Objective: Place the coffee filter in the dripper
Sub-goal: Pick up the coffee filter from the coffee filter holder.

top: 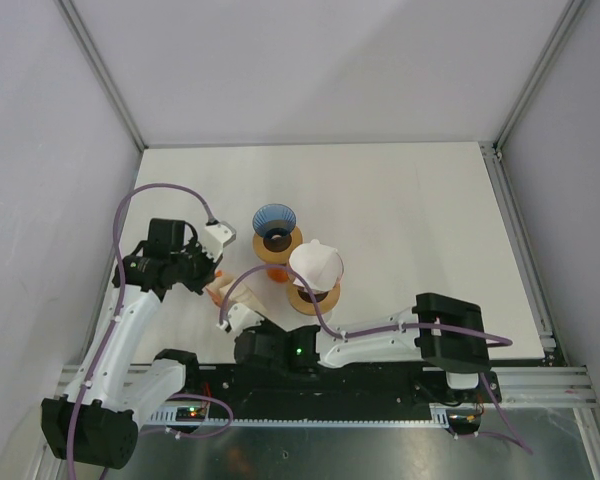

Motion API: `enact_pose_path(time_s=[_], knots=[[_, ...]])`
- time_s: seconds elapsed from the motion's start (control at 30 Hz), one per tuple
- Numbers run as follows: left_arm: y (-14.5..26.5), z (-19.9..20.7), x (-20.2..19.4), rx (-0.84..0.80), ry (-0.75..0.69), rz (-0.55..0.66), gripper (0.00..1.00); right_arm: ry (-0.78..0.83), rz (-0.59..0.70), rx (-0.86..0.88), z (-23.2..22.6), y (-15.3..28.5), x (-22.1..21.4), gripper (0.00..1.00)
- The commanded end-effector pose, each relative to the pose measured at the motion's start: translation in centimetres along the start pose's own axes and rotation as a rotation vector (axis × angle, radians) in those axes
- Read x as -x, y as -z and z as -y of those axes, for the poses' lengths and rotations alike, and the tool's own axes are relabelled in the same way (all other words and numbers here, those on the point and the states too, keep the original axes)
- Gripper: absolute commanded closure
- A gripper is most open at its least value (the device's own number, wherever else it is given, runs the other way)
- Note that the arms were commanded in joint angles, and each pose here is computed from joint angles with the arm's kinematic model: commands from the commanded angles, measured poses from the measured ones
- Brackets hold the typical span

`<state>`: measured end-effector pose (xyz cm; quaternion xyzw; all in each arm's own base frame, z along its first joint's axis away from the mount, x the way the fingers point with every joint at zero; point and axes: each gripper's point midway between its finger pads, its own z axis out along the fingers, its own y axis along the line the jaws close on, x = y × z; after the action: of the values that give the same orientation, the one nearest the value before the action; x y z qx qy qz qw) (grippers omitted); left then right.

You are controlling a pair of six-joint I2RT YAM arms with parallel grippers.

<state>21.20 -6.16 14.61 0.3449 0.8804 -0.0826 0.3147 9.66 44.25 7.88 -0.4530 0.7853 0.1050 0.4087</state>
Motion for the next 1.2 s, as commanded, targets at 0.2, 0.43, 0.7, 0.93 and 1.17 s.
enact_pose_path(time_s=[0.2, 0.43, 0.7, 0.93, 1.17], knots=[[1.2, -0.1, 2.3, 0.003, -0.027, 0.079, 0.85, -0.055, 0.073, 0.078, -0.9, 0.5, 2.5, 0.98], [1.5, -0.1, 3.1, -0.005, -0.025, 0.099, 0.71, -0.056, 0.067, 0.117, -1.2, 3.1, 2.9, 1.00], [1.7, -0.1, 3.4, -0.004, -0.022, 0.106, 0.67, -0.067, 0.099, 0.131, -0.7, 5.0, 4.2, 1.00], [2.2, -0.1, 3.8, 0.006, -0.022, 0.125, 0.55, -0.082, 0.149, 0.201, -1.5, 6.9, 5.8, 1.00], [4.6, 0.0, 6.9, 0.014, -0.022, 0.232, 0.39, -0.140, 0.267, 0.326, -1.3, 11.2, 9.8, 1.00]])
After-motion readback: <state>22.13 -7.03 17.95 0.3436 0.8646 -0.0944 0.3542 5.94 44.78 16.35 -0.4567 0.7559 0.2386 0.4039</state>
